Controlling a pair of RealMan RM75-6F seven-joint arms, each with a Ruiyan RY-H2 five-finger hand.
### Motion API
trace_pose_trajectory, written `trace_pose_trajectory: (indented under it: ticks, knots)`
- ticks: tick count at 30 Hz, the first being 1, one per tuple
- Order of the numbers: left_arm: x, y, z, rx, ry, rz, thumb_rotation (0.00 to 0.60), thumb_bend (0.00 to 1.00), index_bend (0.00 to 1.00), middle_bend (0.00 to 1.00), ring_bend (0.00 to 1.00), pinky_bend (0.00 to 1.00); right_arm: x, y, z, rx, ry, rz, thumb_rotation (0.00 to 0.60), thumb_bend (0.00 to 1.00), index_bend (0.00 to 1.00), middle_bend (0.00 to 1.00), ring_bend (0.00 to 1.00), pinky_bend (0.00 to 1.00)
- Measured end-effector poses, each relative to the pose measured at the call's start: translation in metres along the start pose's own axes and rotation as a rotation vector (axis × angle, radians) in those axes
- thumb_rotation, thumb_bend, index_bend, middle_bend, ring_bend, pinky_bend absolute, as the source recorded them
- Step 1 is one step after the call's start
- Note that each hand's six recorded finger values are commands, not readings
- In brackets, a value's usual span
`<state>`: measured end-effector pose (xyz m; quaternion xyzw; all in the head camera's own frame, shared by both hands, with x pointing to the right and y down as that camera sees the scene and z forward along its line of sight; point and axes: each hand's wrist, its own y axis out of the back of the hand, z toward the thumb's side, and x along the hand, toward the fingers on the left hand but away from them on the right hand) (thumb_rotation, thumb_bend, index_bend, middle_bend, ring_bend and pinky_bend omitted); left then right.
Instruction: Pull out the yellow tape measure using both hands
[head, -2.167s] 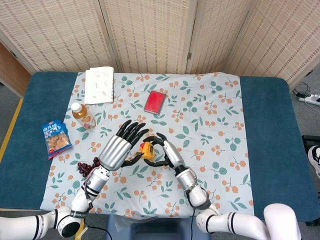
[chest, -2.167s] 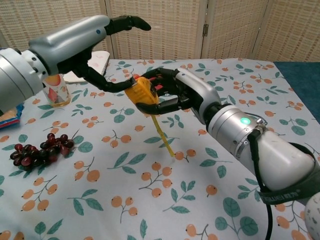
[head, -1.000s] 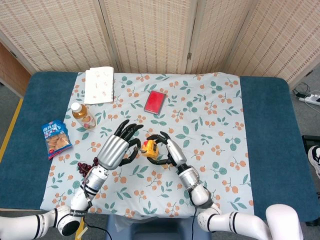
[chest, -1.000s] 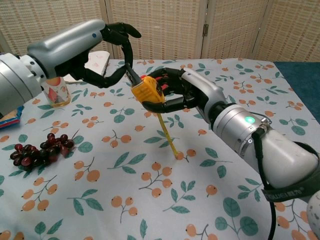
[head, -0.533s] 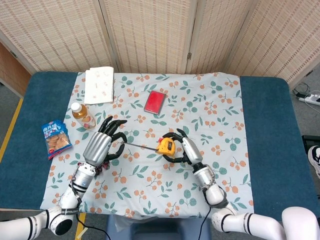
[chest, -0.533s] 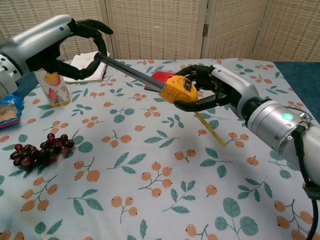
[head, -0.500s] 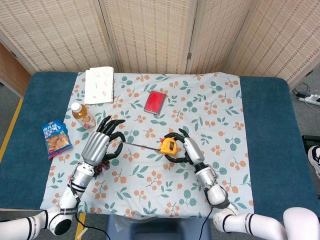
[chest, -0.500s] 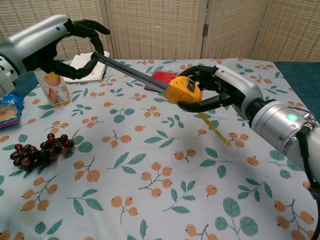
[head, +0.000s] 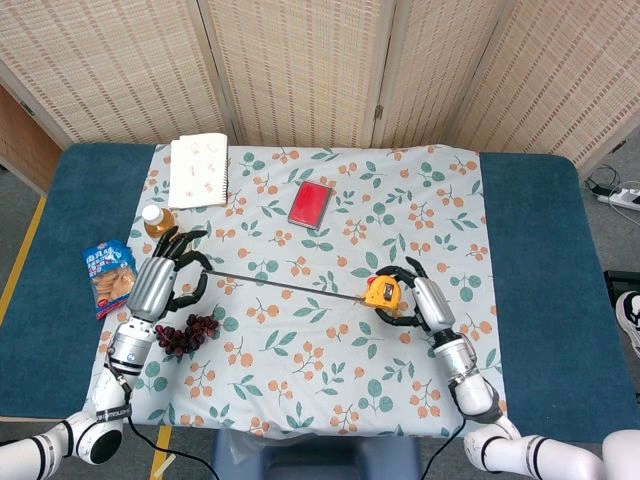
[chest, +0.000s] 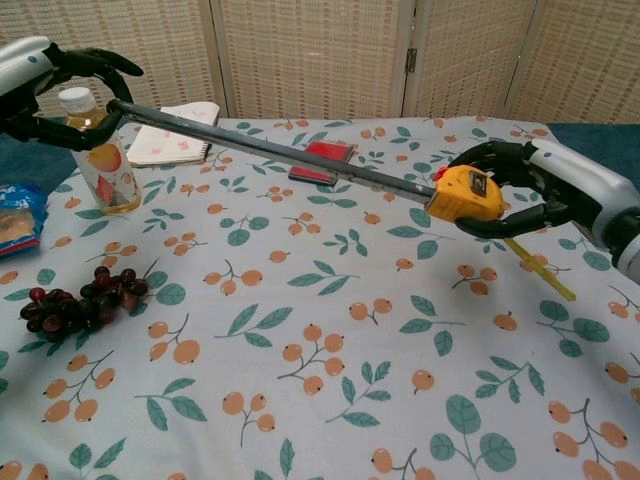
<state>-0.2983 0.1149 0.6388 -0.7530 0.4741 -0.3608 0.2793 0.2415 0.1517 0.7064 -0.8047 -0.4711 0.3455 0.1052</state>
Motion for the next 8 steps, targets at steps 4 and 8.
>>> trace_pose_trajectory:
  ticks: [4,8]
  knots:
    - [-0.001,0.004,-0.017,-0.007,0.024,0.007,0.6,0.57,0.51,0.21,0.18,0.0,0.012,0.018,-0.017,0.023,-0.034,-0.02,0.6,0.33,0.61,0.51,0.37,0.0]
    - [-0.002,0.008,-0.03,-0.01,0.047,0.005,0.6,0.58,0.51,0.21,0.18,0.0,0.021,0.03,-0.029,0.03,-0.057,-0.034,0.6,0.33,0.61,0.51,0.37,0.0]
